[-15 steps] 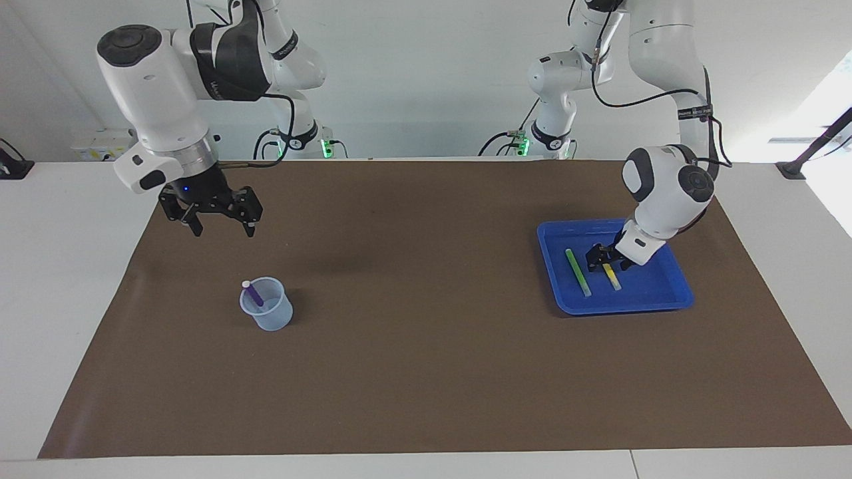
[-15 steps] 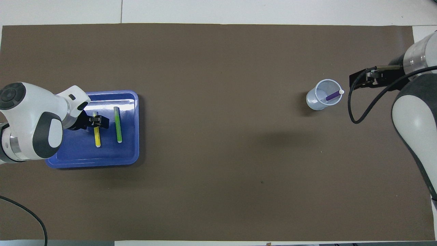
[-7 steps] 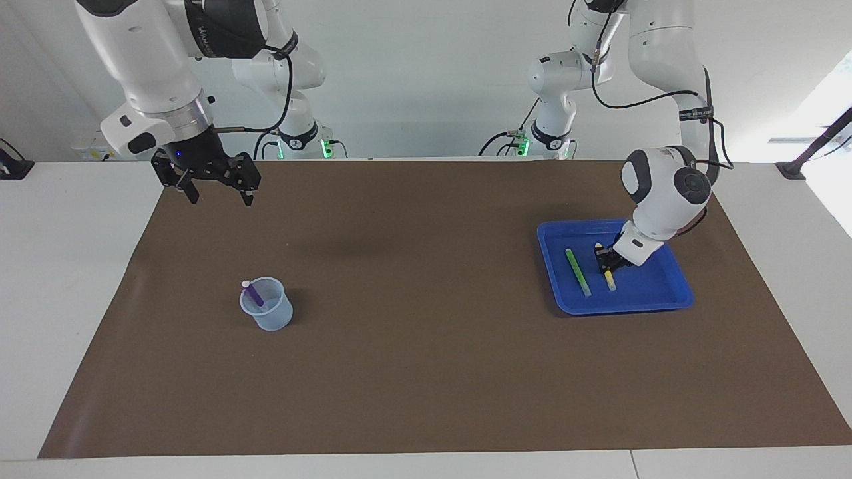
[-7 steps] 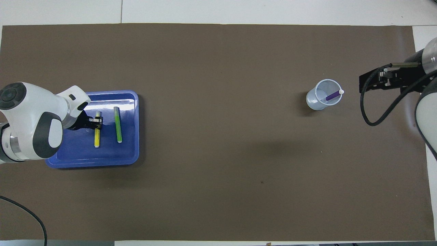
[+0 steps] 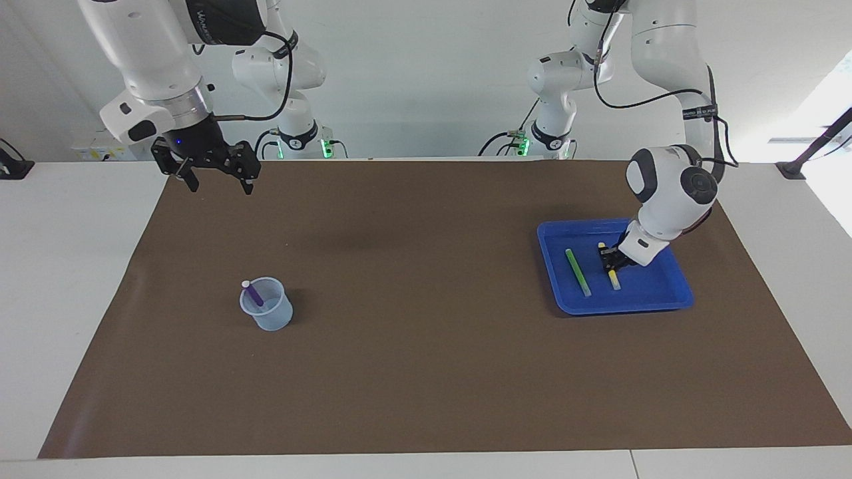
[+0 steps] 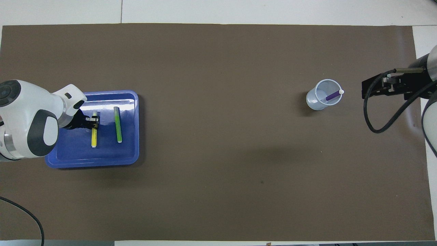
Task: Transfer and insert pens with both arms
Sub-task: 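Lift the yellow pen and move it toward the right gripper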
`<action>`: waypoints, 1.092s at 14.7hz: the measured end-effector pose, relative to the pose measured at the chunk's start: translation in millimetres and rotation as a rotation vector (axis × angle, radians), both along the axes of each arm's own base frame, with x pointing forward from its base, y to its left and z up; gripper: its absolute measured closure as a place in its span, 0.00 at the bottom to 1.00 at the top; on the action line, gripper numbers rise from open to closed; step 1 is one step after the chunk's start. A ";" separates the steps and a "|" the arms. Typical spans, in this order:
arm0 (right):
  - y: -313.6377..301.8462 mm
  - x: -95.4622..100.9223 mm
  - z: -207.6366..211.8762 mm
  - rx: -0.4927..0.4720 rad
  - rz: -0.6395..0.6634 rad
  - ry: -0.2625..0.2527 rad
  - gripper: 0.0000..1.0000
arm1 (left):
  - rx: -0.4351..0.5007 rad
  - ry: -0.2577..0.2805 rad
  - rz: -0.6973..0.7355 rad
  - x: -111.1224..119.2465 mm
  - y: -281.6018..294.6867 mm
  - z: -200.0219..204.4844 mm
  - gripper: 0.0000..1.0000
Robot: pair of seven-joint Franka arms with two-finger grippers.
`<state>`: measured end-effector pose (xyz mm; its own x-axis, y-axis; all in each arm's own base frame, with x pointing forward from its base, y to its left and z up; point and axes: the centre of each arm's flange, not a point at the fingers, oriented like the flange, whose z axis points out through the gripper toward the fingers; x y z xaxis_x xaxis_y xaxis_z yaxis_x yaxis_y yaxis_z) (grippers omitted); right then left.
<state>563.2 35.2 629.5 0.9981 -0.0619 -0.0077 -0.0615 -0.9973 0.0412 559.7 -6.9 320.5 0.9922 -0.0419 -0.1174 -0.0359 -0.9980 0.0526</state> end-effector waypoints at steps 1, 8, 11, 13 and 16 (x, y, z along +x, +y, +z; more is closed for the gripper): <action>0.2 -2.3 0.5 -0.001 0.000 0.000 0.00 | -0.019 0.026 0.022 6.3 0.1 16.5 0.83; 1.3 -4.3 -3.4 -0.002 0.002 0.008 0.00 | -0.229 0.177 0.464 32.6 -41.8 150.0 0.83; 2.1 -4.3 -3.4 -0.002 0.004 0.007 0.00 | -0.311 0.265 0.715 26.2 -79.1 185.8 0.83; 2.1 -4.3 -3.3 -0.002 0.004 0.007 0.00 | -0.344 0.346 0.880 19.8 -106.7 200.8 0.83; 2.1 -4.3 -3.3 -0.002 0.004 0.007 0.00 | -0.367 0.482 1.041 10.9 -148.4 207.9 0.83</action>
<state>558.9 37.3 626.1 0.9982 -0.0581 -0.0145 -0.0574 -0.9974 0.0434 570.6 -155.3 528.4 0.4277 0.6443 -0.6340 0.8791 -0.4598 0.1257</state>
